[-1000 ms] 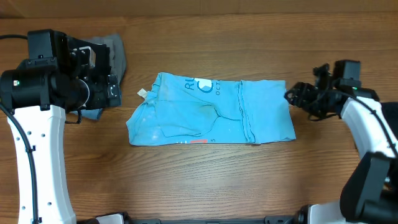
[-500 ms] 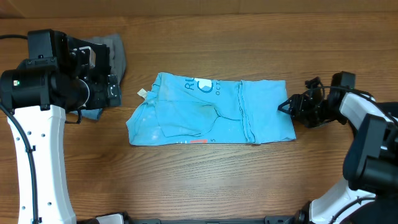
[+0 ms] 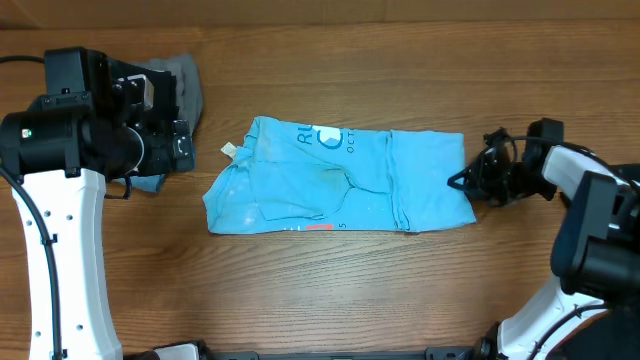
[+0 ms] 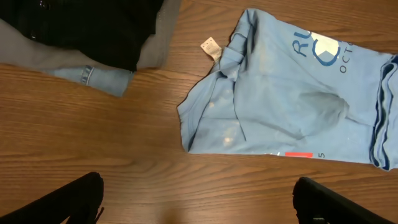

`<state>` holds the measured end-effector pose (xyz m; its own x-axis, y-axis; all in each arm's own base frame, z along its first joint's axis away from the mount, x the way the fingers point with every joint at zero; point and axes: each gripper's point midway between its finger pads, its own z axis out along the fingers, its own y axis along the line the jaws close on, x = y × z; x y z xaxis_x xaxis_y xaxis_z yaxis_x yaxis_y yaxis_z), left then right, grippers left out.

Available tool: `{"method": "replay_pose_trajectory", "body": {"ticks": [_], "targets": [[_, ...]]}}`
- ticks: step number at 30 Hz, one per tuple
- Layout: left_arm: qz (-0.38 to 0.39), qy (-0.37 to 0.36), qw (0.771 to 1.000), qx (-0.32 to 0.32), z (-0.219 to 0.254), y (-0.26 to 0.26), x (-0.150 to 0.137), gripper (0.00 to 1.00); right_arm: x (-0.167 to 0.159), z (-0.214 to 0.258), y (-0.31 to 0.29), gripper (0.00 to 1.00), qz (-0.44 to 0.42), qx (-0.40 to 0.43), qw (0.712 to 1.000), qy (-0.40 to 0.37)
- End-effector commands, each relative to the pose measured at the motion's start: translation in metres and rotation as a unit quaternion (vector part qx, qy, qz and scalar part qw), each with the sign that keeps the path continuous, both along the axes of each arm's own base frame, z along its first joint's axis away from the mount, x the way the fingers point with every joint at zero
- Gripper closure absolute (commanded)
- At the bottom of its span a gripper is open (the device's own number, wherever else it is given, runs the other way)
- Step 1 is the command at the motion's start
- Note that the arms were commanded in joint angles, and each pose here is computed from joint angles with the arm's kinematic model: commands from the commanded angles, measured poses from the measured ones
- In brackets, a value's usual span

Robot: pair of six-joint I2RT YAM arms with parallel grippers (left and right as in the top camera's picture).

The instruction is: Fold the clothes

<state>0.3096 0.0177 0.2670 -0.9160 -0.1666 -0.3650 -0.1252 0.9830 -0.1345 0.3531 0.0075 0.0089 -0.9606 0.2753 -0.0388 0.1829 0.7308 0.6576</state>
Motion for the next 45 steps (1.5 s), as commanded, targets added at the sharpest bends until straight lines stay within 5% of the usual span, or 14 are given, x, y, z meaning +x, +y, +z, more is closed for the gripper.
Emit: {"method": "replay_pose_trajectory", "body": {"ticks": [1,11,25,45], "targets": [[0.006,-0.006,1.0,0.002,0.003,0.003,0.003,0.0,0.02,0.043,-0.036,0.96,-0.043,-0.039,0.997,-0.044],[0.006,-0.006,1.0,0.002,0.003,0.003,0.003,0.0,0.013,0.077,-0.062,0.96,-0.068,-0.142,0.987,0.008],[0.006,-0.005,1.0,0.002,0.003,0.003,0.003,0.0,0.007,0.067,0.078,0.96,0.07,-0.235,0.969,0.012],[0.006,-0.005,1.0,0.002,0.003,0.003,0.003,0.0,0.019,0.073,0.158,0.91,0.084,-0.226,0.969,-0.057]]}}
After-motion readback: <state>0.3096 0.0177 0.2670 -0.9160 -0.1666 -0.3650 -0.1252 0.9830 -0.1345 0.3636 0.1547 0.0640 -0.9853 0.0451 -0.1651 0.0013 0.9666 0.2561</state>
